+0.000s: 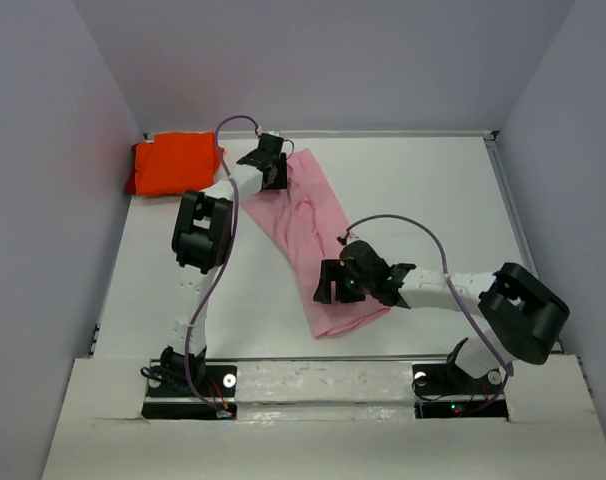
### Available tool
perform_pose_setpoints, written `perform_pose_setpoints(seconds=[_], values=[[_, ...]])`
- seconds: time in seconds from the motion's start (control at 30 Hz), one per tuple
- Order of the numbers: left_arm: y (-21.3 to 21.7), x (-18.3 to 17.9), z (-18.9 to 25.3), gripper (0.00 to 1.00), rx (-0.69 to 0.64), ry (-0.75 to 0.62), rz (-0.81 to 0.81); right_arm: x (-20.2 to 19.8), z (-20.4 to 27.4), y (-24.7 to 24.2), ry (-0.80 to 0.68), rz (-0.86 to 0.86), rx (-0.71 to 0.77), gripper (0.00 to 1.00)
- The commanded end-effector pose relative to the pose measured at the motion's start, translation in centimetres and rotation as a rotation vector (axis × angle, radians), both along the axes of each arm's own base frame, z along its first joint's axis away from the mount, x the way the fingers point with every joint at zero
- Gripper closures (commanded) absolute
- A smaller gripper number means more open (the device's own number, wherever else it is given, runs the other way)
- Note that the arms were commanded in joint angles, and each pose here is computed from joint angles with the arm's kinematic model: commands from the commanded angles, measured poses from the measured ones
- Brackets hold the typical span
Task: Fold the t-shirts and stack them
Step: Rotate the tshirt 90 degrees
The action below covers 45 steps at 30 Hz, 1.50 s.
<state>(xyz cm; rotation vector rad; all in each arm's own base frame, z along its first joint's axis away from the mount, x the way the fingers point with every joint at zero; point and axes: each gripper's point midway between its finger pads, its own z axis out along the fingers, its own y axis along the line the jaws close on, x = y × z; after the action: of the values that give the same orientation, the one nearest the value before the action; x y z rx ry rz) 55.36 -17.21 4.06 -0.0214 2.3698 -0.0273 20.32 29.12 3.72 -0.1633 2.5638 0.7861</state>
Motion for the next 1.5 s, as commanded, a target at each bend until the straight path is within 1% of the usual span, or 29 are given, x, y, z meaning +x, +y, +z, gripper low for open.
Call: perform_pose_setpoints(seconds=[0.0,0.03,0.07,0.17,0.3,0.33,0.4,0.43,0.57,0.63,0.67,0.7,0.77,0.8,0.9,0.93,1.0,1.03,1.1,1.13,1.17,1.2,1.23,1.27,1.3,1.33,1.4,1.43,1.47], values=[[-1.8,1.3,0.9,0.36,-0.031,-0.027,-0.046,-4.2,-3.9,0.0,0.129,0.051,-0.129,0.25],[-2.1,1.5,1.1,0.36,-0.032,-0.034,-0.052,-3.9,-3.3,1.3,0.113,0.061,-0.116,0.25],[-2.2,1.6,0.6,0.36,-0.029,-0.023,-0.053,-4.7,-3.8,2.1,0.120,0.088,-0.132,0.25],[-2.7,2.2,1.0,0.36,-0.038,-0.034,-0.065,-4.7,-3.9,4.2,0.110,0.114,-0.134,0.25],[-3.4,3.0,0.7,0.36,-0.047,-0.030,-0.092,-5.0,-3.7,6.5,0.106,0.150,-0.121,0.25],[-3.9,3.7,1.6,0.36,-0.060,-0.051,-0.097,-4.7,-3.6,6.9,0.101,0.150,-0.117,0.25],[-4.4,3.8,1.0,0.36,-0.067,-0.036,-0.111,-4.8,-3.6,7.8,0.095,0.167,-0.116,0.25],[-4.7,4.4,1.7,0.36,-0.073,-0.054,-0.115,-4.6,-3.6,7.9,0.093,0.165,-0.118,0.25],[-5.0,4.5,1.8,0.36,-0.070,-0.056,-0.126,-4.3,-3.2,7.8,0.075,0.160,-0.125,0.25],[-4.5,4.7,3.5,0.36,-0.048,-0.090,-0.116,-4.0,-2.4,7.4,0.044,0.167,-0.133,0.25],[-4.2,4.5,3.8,0.36,-0.037,-0.094,-0.113,-4.1,-1.1,7.7,0.020,0.180,-0.123,0.25],[-4.0,4.5,4.7,0.36,-0.033,-0.112,-0.113,-3.3,-0.3,7.4,-0.020,0.168,-0.142,0.25],[-3.3,4.5,8.7,0.36,-0.028,-0.184,-0.087,-1.9,2.5,7.3,-0.107,0.164,-0.170,0.25],[-3.2,4.4,11.8,0.36,-0.039,-0.234,-0.083,-1.2,3.2,6.6,-0.140,0.150,-0.204,0.24],[-2.4,3.6,16.2,0.36,-0.039,-0.293,-0.062,0.1,7.1,6.9,-0.230,0.140,-0.193,0.24],[-1.9,2.6,18.8,0.36,-0.040,-0.322,-0.052,0.5,7.7,6.1,-0.253,0.126,-0.226,0.24],[-1.5,1.1,20.8,0.36,-0.046,-0.341,-0.035,0.9,10.0,5.6,-0.297,0.104,-0.205,0.24],[-0.8,-0.6,22.5,0.36,-0.053,-0.359,-0.026,1.0,10.6,4.9,-0.316,0.093,-0.215,0.23],[-0.6,-2.5,24.2,0.36,-0.057,-0.385,-0.033,0.9,11.5,4.0,-0.333,0.077,-0.211,0.23],[0.0,-4.2,26.9,0.36,-0.072,-0.432,-0.014,0.8,12.4,3.3,-0.348,0.056,-0.202,0.23],[0.3,-5.6,25.2,0.36,-0.068,-0.393,-0.013,0.8,12.5,2.7,-0.353,0.042,-0.206,0.23],[0.5,-6.7,24.9,0.36,-0.083,-0.377,-0.014,0.7,12.3,2.1,-0.355,0.028,-0.215,0.23],[0.4,-9.1,23.8,0.36,-0.130,-0.345,-0.023,0.5,11.7,0.8,-0.355,0.001,-0.234,0.23],[0.0,-11.0,25.8,0.36,-0.199,-0.387,-0.057,0.4,10.2,-0.5,-0.331,-0.013,-0.268,0.23],[0.2,-11.7,22.4,0.36,-0.189,-0.315,-0.043,0.4,10.5,-0.5,-0.330,-0.023,-0.255,0.23],[0.0,-14.4,21.0,0.37,-0.249,-0.302,-0.047,0.2,9.4,-1.8,-0.314,-0.047,-0.277,0.23],[-0.3,-17.0,20.2,0.38,-0.304,-0.318,-0.068,0.4,8.2,-3.6,-0.291,-0.090,-0.306,0.23],[-0.2,-18.6,21.7,0.38,-0.355,-0.370,-0.081,0.4,7.6,-4.6,-0.280,-0.114,-0.320,0.23],[-0.1,-19.7,20.7,0.38,-0.368,-0.352,-0.083,-0.1,6.1,-6.0,-0.245,-0.135,-0.338,0.23]])
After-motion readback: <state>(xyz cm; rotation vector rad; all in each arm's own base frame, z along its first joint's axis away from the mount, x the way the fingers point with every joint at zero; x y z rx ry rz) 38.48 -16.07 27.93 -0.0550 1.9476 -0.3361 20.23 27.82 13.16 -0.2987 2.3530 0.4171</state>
